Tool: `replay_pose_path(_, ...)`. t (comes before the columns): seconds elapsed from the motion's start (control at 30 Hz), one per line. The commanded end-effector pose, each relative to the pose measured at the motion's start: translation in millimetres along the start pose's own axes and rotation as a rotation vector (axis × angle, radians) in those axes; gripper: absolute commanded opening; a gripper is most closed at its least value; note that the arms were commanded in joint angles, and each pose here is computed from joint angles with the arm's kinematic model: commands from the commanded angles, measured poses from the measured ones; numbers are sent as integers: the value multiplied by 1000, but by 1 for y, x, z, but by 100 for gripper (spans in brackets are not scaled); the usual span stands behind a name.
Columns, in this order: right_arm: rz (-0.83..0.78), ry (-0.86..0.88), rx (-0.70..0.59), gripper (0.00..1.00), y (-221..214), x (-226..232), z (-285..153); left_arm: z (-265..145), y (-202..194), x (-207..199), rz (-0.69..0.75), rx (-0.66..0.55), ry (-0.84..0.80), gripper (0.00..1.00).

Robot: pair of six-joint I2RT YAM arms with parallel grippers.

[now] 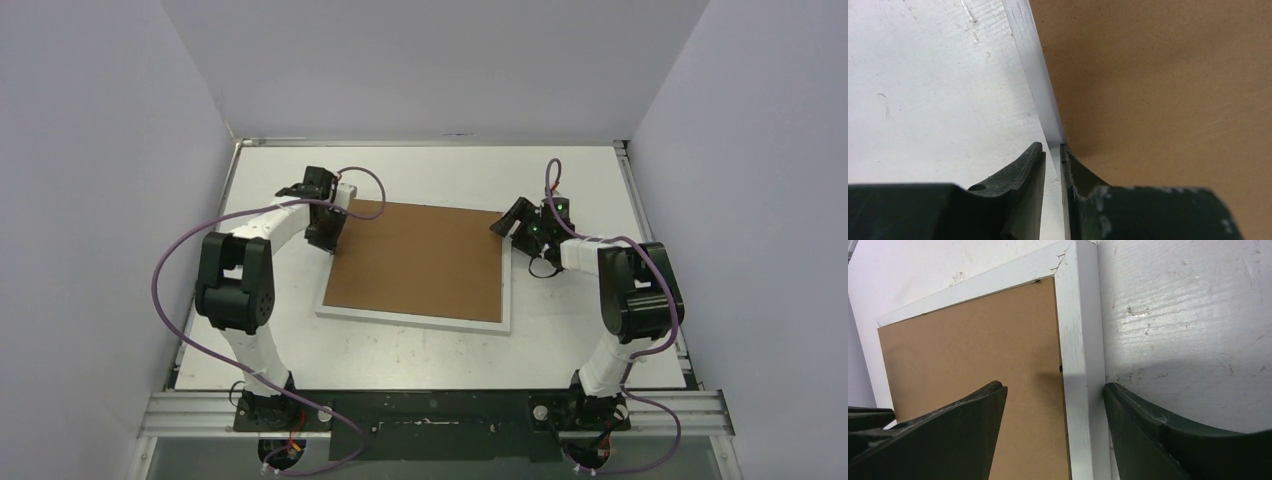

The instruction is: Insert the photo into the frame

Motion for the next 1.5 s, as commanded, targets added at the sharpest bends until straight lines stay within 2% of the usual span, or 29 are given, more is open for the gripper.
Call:
replay_pose_path(0.0, -1, 59, 74, 72, -23, 12, -3, 2, 24, -26, 8, -63, -82, 17)
replay_pose_path(0.2, -14, 69, 95, 72, -32, 16, -1, 0, 27, -41, 3, -81, -124, 17)
replay_pose_path(0.57, -10, 81, 116, 71, -41, 19, 2, -31, 47, -62, 17, -165, -189, 17)
replay_pose_path(0.93, -21, 77, 125, 71, -43, 18, 0, -28, 43, -59, 25, -144, -188, 17)
replay_pose_path(1.07, -20, 66, 113, 71, -39, 14, -2, -52, 58, -43, 32, -172, -185, 18)
replay_pose_path(1.2, -23, 65, 102, 72, -33, 15, -3, -65, 86, -1, 20, -242, -93, 25)
replay_pose_path(1.33, -18, 73, 101, 72, -30, 18, -2, -44, 95, 38, -36, -227, -19, 27)
replay_pose_path(1.47, -24, 75, 103, 72, -30, 20, -4, -23, 96, 57, -69, -213, 16, 27)
Point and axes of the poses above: each gripper's point midway between its finger pads, its own z axis out along the fingers, its own x axis along the line the jaws close on, y = z × x, the point moved 2 cm from there along -z, back along the fingers, and after that the axes turned 2 degrees about -z, right-handed, at the moved point
